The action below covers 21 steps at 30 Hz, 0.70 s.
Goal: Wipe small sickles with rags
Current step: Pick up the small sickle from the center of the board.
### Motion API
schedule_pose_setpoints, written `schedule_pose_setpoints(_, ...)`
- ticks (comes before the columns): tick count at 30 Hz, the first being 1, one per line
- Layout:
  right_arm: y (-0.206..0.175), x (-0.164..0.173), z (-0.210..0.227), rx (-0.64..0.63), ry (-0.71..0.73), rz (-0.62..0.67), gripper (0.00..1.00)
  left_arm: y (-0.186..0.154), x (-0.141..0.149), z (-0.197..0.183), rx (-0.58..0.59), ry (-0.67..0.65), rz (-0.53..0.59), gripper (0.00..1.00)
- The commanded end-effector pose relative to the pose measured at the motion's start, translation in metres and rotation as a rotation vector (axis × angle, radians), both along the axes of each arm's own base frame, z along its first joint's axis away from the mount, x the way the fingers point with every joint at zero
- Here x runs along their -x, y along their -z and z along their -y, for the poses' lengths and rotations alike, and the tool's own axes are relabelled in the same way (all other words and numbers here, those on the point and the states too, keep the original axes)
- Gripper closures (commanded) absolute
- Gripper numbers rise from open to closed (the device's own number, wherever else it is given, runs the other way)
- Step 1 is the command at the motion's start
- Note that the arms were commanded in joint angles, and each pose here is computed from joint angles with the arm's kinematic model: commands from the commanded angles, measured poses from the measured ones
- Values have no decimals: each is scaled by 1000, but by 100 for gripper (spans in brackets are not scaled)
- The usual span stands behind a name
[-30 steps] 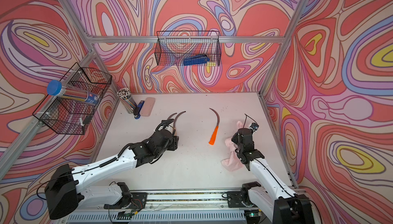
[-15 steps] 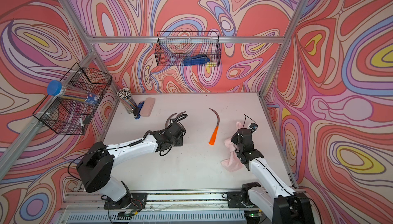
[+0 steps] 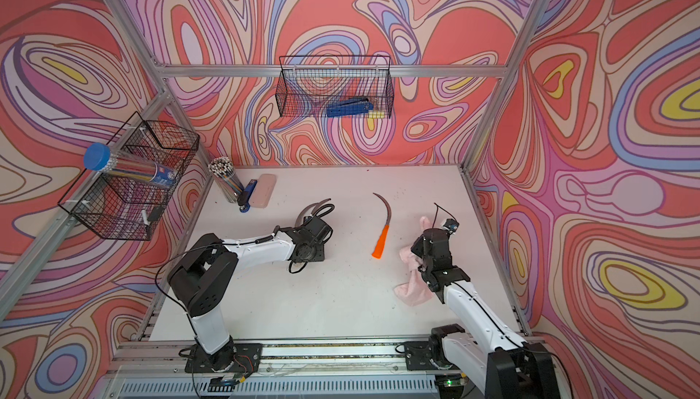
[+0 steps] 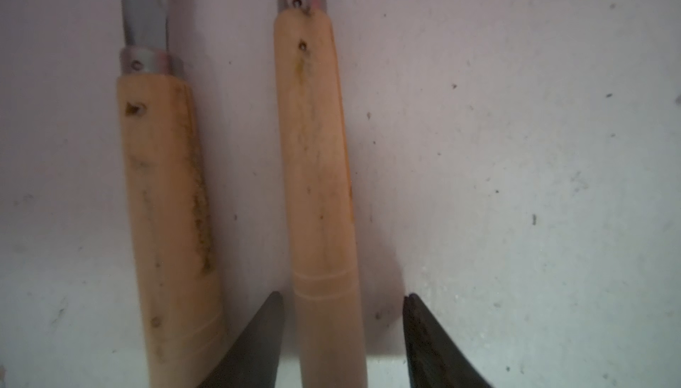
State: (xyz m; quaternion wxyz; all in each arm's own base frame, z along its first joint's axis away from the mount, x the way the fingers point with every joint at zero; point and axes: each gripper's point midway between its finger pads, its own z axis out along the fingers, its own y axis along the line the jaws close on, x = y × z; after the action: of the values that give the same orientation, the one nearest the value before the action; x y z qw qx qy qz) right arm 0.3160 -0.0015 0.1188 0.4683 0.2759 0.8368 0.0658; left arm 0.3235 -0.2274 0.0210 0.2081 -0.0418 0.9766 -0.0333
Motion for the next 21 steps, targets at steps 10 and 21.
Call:
schedule_pose_setpoints(10, -2, 0, 0, 5, -9, 22, 100, 5, 13, -10, 19, -34, -18, 52)
schedule_pose_setpoints(21, -2, 0, -1, 3, -13, 23, 100, 9, 8, -20, -51, -62, -7, 63)
